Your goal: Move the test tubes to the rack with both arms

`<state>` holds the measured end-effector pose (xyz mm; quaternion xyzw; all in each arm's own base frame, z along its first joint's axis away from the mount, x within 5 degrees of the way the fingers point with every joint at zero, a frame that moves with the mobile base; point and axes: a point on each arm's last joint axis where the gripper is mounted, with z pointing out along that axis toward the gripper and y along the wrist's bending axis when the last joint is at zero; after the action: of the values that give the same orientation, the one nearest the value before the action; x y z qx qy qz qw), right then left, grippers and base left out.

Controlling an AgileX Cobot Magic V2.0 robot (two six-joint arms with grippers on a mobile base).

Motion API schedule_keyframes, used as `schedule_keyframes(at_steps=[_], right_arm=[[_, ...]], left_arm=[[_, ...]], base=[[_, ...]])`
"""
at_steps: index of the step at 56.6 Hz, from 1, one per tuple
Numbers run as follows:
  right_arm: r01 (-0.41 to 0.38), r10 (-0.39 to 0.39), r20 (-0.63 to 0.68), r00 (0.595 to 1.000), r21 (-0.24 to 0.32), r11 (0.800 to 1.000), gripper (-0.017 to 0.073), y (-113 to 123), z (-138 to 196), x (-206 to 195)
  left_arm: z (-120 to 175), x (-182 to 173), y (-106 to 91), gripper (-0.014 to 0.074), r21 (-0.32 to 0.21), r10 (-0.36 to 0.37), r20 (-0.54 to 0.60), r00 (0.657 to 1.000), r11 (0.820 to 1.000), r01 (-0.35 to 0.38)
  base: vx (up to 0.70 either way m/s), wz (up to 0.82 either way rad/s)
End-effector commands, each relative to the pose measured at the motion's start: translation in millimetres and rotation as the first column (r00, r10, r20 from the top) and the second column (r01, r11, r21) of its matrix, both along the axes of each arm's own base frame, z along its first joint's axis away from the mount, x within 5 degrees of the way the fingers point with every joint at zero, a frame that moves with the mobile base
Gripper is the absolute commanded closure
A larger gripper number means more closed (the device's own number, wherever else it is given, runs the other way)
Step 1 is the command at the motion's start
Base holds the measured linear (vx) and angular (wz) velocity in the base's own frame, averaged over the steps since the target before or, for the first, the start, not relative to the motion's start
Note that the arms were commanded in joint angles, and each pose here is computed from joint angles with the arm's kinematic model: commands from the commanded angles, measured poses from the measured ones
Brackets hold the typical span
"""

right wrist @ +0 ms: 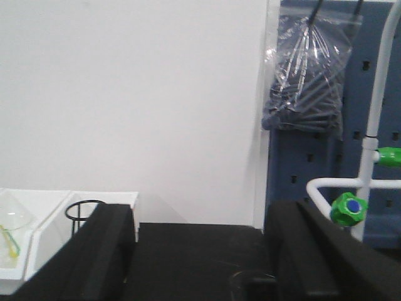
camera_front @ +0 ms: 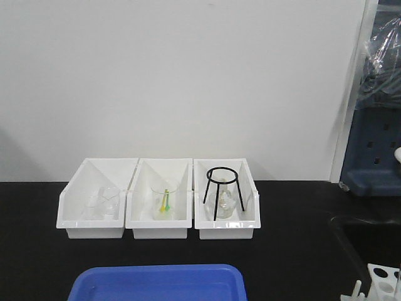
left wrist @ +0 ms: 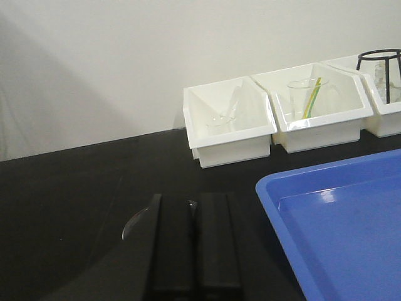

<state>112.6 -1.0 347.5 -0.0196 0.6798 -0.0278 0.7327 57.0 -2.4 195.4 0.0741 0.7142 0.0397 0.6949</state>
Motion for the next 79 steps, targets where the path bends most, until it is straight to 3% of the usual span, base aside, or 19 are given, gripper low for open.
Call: schedule_keyframes(at_steps=[1,17,29,50,79], right_arm=[[-0.054,0.054,0.137,0.989,-0.002,0.999,0.0175,5.4,-7.0,-14.2],[-0.039,0.040,0.054,0.998,-0.015,0.999,0.0575,3.7,-95.5,-34.5],[-0.033,0.034,0.090,0.995,-0.015,0.999,0.0572,3.1,-137.3,-51.5],[-0.027,0.027,0.012,1.000,-0.002,1.000,0.0571,2.3,-143.6,-50.7],[-0.027,0.027,0.006,1.000,-0.002,1.000,0.0568,2.3,-144.1,-50.4]], left_arm=[[16.2,-1.7,-0.5,0.0598,-0.019,-0.005,0.106,0.994,1.000,0.007],[16.2,-1.7,-0.5,0.0598,-0.019,-0.005,0.106,0.994,1.000,0.007],[16.2,-1.7,-0.5,0.0598,-0.019,-0.005,0.106,0.994,1.000,0.007],[16.3,-1.9,-0.5,0.0598,-0.019,-0.005,0.107,0.994,1.000,0.007],[16.3,-1.9,-0.5,0.0598,-0.019,-0.005,0.107,0.994,1.000,0.007]], base=[[0.00,0.00],[0.00,0.00],[0.00,0.00],[0.00,0.00],[0.00,0.00]])
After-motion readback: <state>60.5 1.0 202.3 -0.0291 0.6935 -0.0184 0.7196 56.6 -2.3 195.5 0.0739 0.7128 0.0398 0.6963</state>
